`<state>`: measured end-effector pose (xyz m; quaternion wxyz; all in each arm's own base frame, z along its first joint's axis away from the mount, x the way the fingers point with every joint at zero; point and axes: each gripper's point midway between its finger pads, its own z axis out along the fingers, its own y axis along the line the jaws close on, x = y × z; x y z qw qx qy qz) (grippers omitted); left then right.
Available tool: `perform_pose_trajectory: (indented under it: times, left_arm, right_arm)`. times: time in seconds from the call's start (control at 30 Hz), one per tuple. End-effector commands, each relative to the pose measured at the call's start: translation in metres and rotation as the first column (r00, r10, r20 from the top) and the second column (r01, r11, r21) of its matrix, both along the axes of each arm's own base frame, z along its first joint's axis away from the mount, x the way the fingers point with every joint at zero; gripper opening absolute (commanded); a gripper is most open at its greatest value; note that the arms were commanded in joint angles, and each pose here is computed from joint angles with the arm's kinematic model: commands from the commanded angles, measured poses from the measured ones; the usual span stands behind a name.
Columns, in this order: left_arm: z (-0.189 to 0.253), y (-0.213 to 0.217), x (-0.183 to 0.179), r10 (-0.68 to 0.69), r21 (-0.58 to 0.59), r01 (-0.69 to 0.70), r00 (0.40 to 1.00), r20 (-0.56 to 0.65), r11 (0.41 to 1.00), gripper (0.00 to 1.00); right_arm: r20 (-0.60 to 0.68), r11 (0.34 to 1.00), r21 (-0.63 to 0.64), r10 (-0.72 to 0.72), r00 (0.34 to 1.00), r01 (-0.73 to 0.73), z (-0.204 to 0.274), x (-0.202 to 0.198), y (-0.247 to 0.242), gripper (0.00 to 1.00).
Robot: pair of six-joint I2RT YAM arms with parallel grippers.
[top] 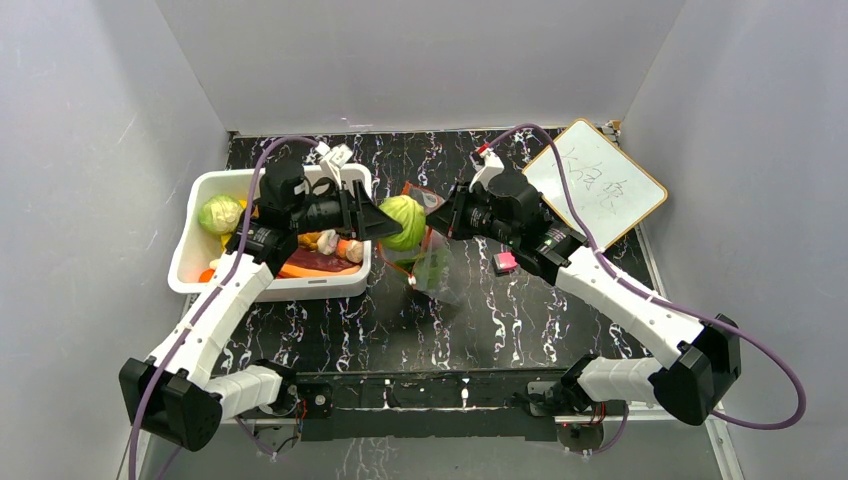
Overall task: Place the food in the zip-top bag and seal the zipper
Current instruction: Place the fake vegetable in the zipper food storage bag.
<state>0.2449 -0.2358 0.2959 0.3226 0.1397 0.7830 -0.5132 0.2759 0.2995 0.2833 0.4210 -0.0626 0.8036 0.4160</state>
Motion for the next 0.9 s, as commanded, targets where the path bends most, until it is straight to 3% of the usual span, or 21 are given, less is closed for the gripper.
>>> perform_pose_trajectory:
  times: [0.0, 0.27, 0.63, 0.87]
  left_arm:
    - [-0.008, -0.005, 0.002, 0.023, 0.000, -0.023, 1.000, 0.007, 1.000, 0.47]
    - [-0.033, 0.004, 0.010, 0.073, 0.110, -0.072, 0.997, 0.001, 0.991, 0.46]
    - [-0.038, -0.001, 0.011, 0.067, 0.114, -0.067, 0.998, 0.003, 0.991, 0.47]
    - [-0.045, -0.002, 0.012, 0.072, 0.134, -0.069, 0.997, -0.021, 0.989, 0.54]
  right_arm:
    - [0.099, 0.994, 0.105, 0.009, 0.995, -0.020, 0.046, 0.003, 0.007, 0.00]
    - [0.069, 0.990, 0.130, 0.042, 0.997, -0.051, 0.042, -0.004, 0.012, 0.00]
    - [0.070, 0.989, 0.137, 0.044, 0.997, -0.054, 0.045, -0.005, 0.012, 0.00]
    - [0.071, 0.988, 0.148, 0.043, 0.997, -0.053, 0.048, -0.005, 0.012, 0.00]
